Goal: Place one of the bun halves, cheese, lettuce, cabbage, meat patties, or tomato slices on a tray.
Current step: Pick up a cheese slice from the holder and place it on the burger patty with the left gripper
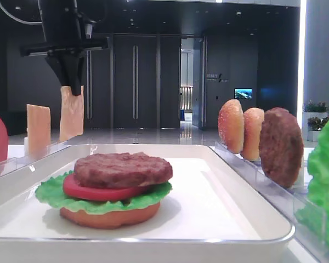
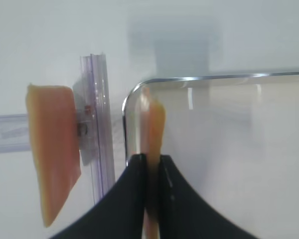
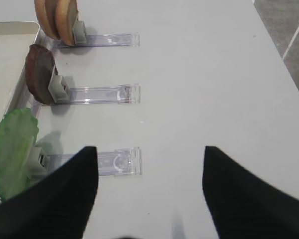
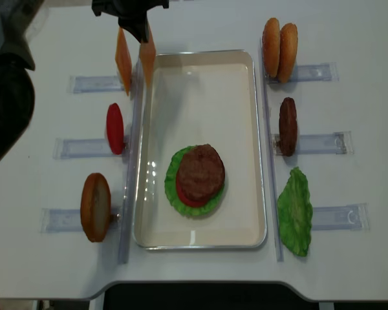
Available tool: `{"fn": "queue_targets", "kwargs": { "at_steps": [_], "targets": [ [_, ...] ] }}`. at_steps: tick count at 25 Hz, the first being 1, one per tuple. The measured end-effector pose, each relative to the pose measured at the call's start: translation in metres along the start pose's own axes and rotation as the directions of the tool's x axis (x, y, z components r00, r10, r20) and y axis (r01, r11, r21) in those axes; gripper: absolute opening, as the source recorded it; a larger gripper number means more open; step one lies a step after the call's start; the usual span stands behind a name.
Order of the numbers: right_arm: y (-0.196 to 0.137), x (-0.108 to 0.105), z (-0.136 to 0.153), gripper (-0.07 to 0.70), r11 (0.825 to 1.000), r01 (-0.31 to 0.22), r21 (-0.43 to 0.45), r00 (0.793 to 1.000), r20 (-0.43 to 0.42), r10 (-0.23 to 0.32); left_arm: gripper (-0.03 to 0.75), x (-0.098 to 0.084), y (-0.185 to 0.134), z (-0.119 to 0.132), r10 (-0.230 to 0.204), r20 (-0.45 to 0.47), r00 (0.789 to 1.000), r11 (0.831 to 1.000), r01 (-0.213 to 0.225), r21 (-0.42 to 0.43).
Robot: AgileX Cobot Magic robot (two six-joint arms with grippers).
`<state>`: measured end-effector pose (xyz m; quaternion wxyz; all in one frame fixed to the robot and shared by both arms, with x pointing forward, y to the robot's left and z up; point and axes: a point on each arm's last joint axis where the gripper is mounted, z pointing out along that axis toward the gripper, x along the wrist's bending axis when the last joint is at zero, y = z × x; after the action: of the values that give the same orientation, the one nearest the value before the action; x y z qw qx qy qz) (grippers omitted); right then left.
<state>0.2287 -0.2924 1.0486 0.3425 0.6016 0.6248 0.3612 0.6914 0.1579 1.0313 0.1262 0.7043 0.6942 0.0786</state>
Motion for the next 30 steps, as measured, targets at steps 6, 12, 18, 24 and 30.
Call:
{"fn": "queue_targets", "kwargs": {
  "at_steps": [6, 12, 18, 24, 30],
  "targets": [
    [0.0, 0.0, 0.0, 0.433, 1.0, 0.0, 0.0, 1.0, 0.0, 0.0, 0.032, 0.0, -0.001, -0.035, -0.004, 0.033, 0.999, 0.998, 0.007, -0.064],
    [0.0, 0.0, 0.0, 0.433, 1.0, 0.0, 0.0, 1.0, 0.0, 0.0, 0.031, -0.001, -0.009, -0.07, -0.017, 0.094, 0.995, 0.994, 0.026, -0.104],
    [0.0, 0.0, 0.0, 0.433, 1.0, 0.0, 0.0, 1.0, 0.0, 0.0, 0.031, 0.002, -0.027, -0.11, -0.03, 0.137, 0.99, 0.989, 0.049, -0.137],
    [0.0, 0.0, 0.0, 0.433, 1.0, 0.0, 0.0, 1.0, 0.0, 0.0, 0.031, -0.003, -0.044, -0.144, -0.039, 0.263, 0.964, 0.986, 0.08, -0.144],
    [0.0, 0.0, 0.0, 0.433, 1.0, 0.0, 0.0, 1.0, 0.0, 0.0, 0.031, -0.007, -0.062, -0.147, -0.023, 0.351, 0.936, 0.994, 0.057, -0.088]
  ]
}}
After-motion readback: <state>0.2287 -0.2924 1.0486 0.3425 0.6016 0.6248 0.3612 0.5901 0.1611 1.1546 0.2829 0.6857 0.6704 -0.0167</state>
